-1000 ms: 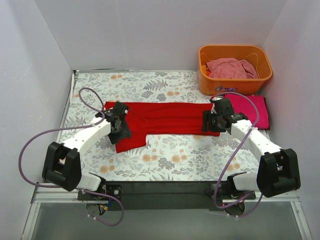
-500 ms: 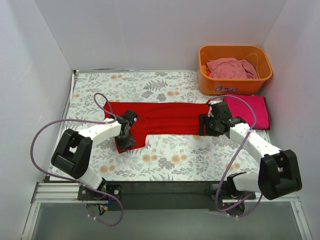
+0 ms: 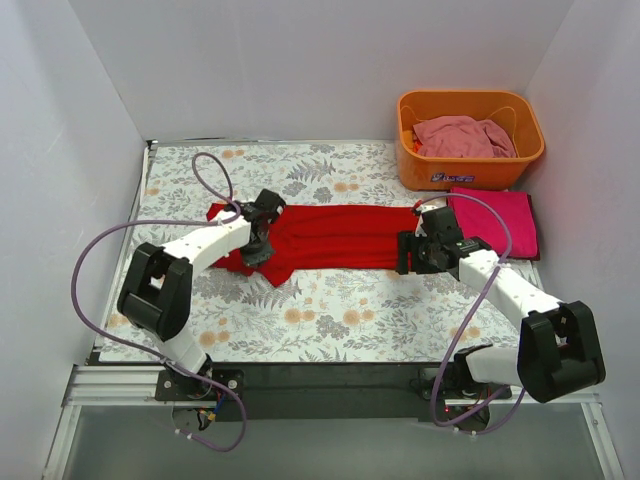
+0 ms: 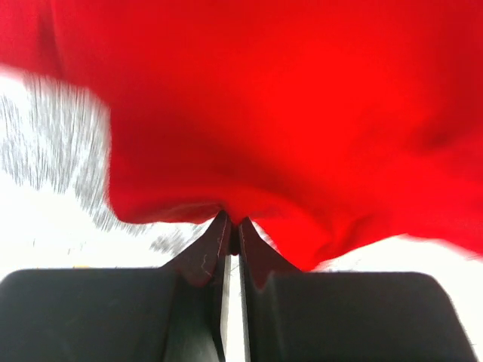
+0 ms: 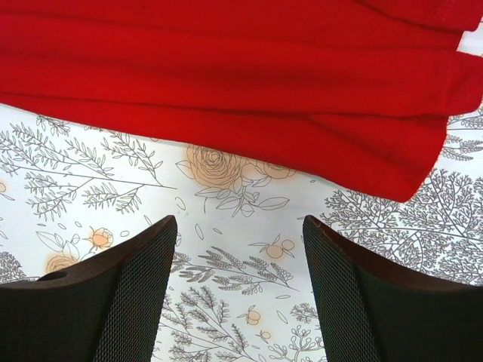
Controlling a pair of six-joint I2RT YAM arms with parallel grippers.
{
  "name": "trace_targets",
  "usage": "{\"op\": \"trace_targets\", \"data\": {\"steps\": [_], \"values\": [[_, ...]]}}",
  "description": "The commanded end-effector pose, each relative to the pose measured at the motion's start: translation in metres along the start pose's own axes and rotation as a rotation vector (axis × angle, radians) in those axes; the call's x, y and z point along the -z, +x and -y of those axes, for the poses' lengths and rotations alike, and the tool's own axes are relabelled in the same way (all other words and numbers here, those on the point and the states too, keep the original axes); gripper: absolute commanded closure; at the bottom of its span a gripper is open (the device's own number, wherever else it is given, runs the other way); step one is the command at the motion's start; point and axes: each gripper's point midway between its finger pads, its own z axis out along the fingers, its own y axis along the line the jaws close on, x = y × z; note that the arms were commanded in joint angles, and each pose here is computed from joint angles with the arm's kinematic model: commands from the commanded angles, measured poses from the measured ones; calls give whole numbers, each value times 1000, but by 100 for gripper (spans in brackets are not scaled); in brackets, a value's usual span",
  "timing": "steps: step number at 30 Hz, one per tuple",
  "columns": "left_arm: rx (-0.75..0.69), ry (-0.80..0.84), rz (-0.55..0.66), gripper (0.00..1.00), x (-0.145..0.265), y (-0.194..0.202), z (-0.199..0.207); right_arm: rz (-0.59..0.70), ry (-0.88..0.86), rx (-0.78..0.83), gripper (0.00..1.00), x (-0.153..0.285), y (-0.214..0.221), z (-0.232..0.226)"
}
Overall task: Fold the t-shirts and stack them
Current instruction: Fold the tshirt
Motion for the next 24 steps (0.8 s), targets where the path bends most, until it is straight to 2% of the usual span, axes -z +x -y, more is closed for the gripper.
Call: {"op": "trace_targets", "data": {"steps": [1,10,18,21,24], "values": [[3,-12,163,100,16,-63,13,49,16,25,26,5,-7,2],[-9,-12,282,100,13,-154,44,46,-7,55,27,10,-2,-3],[-4,4,338,100,-4,-191,68,41,-56,79,27,7,-6,-15],[4,13,342,96,-12,-198,74,40,-57,83,28,4,-11,-16],[-1,-7,328,86,-22,-196,73,43,-48,81,28,1,-15,-16]]}}
